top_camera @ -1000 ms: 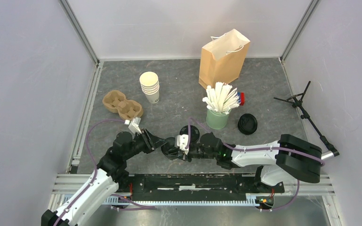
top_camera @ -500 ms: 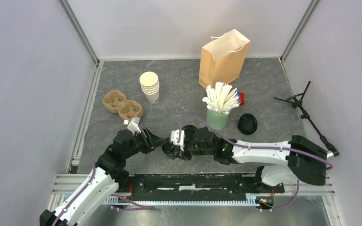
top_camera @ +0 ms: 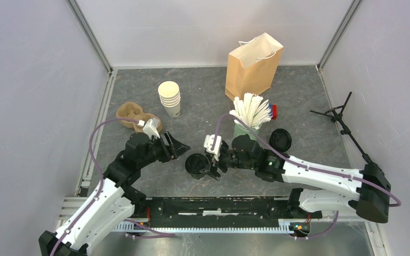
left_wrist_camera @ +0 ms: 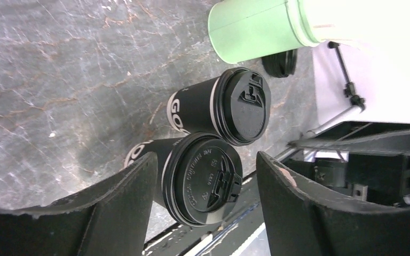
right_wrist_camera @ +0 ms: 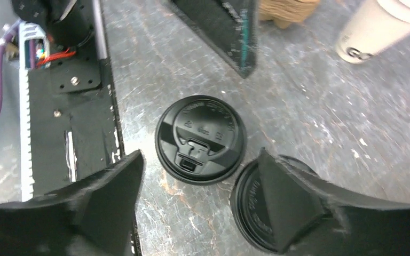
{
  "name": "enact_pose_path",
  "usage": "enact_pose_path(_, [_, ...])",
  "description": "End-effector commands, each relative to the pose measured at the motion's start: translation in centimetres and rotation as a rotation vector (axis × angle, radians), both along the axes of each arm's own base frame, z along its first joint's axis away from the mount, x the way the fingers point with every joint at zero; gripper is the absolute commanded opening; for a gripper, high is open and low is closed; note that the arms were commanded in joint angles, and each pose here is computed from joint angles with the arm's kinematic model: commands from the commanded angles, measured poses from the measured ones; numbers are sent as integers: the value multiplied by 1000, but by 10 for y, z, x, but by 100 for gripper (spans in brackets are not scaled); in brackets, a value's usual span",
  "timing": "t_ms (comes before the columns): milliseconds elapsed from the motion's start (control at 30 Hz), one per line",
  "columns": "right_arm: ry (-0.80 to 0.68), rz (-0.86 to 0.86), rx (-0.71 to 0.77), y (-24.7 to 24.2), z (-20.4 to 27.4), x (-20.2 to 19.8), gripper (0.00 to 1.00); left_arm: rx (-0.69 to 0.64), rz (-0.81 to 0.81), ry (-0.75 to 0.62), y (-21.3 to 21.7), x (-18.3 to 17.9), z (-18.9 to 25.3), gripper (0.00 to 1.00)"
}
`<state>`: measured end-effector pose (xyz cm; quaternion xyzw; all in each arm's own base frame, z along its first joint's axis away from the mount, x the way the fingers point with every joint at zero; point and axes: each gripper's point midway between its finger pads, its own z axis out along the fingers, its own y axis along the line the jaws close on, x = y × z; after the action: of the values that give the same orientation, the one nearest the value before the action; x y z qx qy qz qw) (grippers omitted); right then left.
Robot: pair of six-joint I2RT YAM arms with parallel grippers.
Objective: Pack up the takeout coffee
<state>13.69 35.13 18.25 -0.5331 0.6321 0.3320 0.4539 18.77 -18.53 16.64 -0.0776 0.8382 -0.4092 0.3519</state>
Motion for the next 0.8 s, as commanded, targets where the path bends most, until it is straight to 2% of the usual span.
enact_pose_path(0, [-113,-221,32,-24,42,37,97,156,2,-110,12,19,15,78])
enact_pose_path(133, [-197,-395,65,-53,69,59,98,216,6,-170,11,39,27,89])
enact_pose_path(167, [-209,-418,76,-58,74,62,98,220,-6,-176,8,42,29,97])
enact_pose_path(200, [-225,-450,89,-64,80,66,98,226,-18,-178,4,47,30,100])
enact_pose_path(367, [-306,-637,144,-91,116,89,98,267,-52,-185,-5,65,43,100])
enact_pose_path(533, [-363,-757,191,-107,149,110,98,412,80,-204,27,77,55,100])
enact_pose_path(633, [-366,-852,197,-118,167,134,98,515,93,-194,45,73,56,100])
enact_pose_path(767, [-343,-888,170,-119,176,159,98,555,61,-203,52,61,46,100])
